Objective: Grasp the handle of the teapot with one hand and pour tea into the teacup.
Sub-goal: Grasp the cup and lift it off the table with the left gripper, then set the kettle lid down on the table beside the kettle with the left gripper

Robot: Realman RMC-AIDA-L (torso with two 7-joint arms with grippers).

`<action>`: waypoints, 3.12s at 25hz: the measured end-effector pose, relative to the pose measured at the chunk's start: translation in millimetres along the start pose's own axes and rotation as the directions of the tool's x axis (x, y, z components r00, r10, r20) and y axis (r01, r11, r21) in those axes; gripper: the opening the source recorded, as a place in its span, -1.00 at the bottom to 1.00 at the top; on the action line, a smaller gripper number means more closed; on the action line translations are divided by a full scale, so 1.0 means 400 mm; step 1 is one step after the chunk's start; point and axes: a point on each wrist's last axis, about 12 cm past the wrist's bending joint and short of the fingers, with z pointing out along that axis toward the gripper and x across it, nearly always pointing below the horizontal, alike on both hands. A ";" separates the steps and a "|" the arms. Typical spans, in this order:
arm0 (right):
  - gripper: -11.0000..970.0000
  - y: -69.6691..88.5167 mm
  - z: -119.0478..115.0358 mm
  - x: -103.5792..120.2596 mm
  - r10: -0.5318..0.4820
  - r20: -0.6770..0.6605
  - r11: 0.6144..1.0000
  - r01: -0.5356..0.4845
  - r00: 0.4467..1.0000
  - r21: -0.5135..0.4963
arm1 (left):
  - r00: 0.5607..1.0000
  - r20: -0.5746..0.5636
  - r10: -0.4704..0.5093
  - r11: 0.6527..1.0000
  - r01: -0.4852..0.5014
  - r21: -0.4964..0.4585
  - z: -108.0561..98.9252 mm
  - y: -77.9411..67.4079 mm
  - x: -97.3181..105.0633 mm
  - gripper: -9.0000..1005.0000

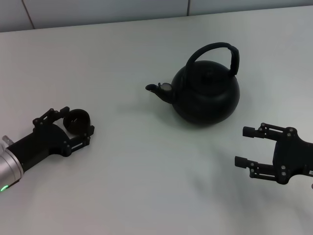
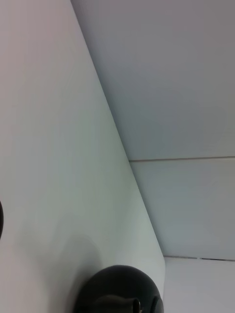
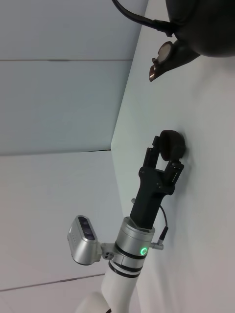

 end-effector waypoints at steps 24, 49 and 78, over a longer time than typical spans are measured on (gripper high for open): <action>0.51 0.003 -0.002 -0.001 0.000 0.004 1.000 0.000 1.000 -0.005 | 0.996 0.089 -0.005 0.993 -0.005 0.115 0.072 -0.036 -0.065 0.38; 0.51 0.003 0.000 -0.007 0.006 0.013 1.000 -0.006 1.000 -0.017 | 0.998 0.012 0.062 0.991 -0.063 0.115 0.163 -0.082 -0.082 0.39; 0.51 -0.003 -0.001 -0.010 0.003 0.007 1.000 -0.003 1.000 -0.013 | 0.982 0.187 -0.030 0.994 0.010 0.111 0.038 -0.034 -0.075 0.59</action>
